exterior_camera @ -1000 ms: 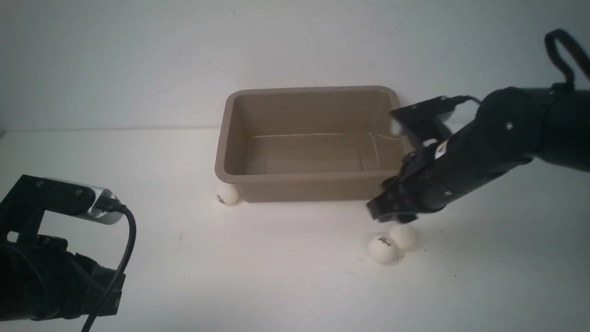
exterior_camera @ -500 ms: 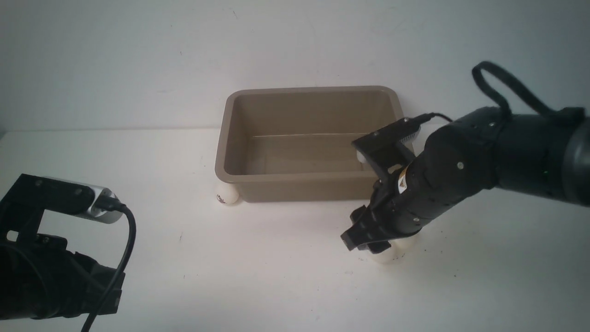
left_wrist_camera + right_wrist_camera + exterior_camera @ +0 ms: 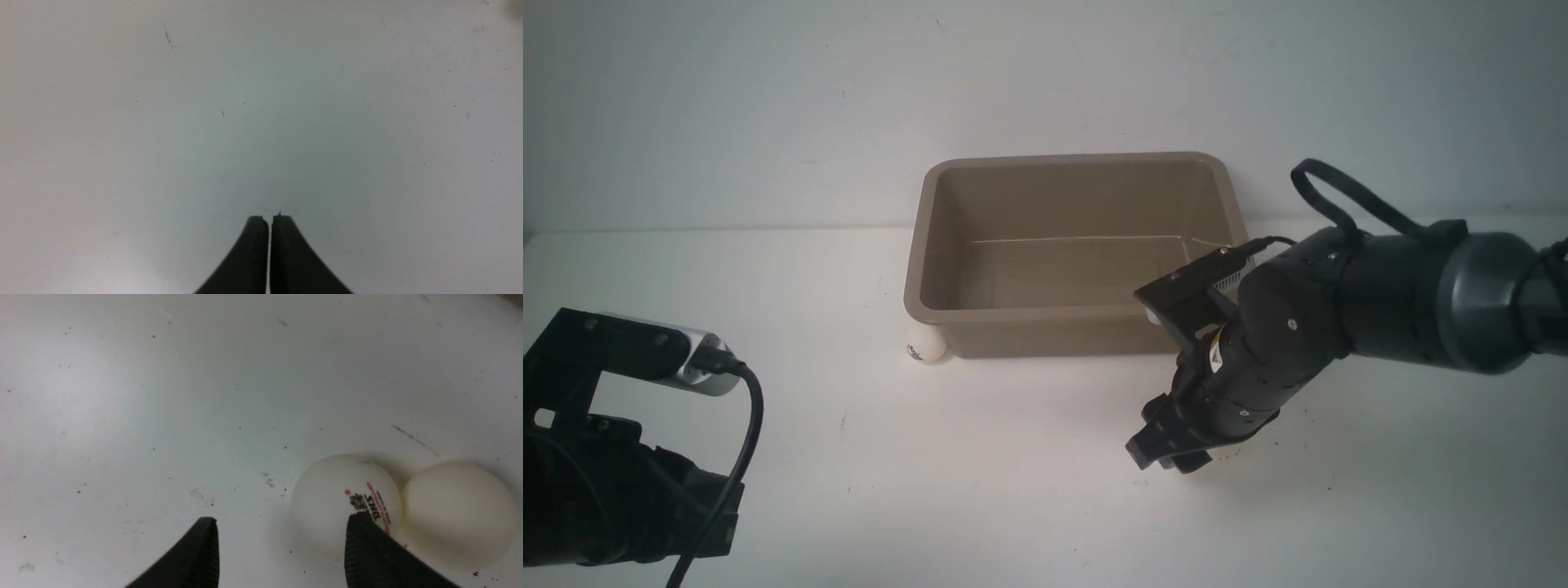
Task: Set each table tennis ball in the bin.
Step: Use the right arm to clamp the table tennis ball closest to it
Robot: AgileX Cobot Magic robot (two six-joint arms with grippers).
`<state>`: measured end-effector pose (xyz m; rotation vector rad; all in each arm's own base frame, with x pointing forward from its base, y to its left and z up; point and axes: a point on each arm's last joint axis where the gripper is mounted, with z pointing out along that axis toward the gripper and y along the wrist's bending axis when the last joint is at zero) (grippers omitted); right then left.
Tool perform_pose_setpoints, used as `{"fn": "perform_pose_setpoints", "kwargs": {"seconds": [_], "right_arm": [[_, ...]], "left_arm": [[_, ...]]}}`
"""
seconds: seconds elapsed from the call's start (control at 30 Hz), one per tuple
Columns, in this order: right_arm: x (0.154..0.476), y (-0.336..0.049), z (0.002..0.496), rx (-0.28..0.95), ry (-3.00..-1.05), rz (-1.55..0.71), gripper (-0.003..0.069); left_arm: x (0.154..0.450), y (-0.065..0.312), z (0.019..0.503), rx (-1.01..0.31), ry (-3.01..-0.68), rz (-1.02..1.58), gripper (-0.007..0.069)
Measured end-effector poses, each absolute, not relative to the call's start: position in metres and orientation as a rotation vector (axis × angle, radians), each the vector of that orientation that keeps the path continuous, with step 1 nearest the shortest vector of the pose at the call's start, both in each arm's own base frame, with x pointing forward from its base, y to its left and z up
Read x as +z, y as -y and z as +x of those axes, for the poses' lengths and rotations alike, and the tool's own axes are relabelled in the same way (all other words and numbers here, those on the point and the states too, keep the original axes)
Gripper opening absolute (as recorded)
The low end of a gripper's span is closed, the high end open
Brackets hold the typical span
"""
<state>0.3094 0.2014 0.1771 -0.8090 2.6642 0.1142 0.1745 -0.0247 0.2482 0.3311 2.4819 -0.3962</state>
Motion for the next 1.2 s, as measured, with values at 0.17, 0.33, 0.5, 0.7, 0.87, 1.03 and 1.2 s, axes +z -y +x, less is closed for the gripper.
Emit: {"fn": "perform_pose_setpoints", "kwargs": {"seconds": [0.17,0.33,0.5,0.7,0.87,1.03,1.2], "right_arm": [[0.176,-0.200,0.311,0.086,-2.655,-0.820,0.0386],[0.176,-0.199,0.312,0.062,-2.648,-0.823,0.0386],[0.176,-0.199,0.312,0.066,-2.656,-0.817,0.0386],[0.192,-0.204,0.320,0.067,-2.633,-0.808,0.0386],[0.206,-0.207,0.328,0.036,-2.596,-0.824,0.0386],[0.200,-0.204,0.328,-0.016,-2.623,-0.854,0.0386],[0.188,-0.204,0.330,-0.044,-2.653,-0.872,0.0386]], "left_arm": [[0.248,0.025,0.175,-0.396,-2.482,0.331,-0.0004],[0.248,0.025,0.175,-0.396,-2.481,0.331,-0.0004],[0.249,0.024,0.175,-0.388,-2.474,0.326,-0.0004],[0.249,0.024,0.176,-0.385,-2.471,0.324,-0.0004],[0.249,0.024,0.176,-0.384,-2.470,0.323,-0.0004],[0.249,0.024,0.176,-0.382,-2.468,0.322,-0.0004],[0.249,0.024,0.176,-0.381,-2.468,0.321,-0.0004]]}}
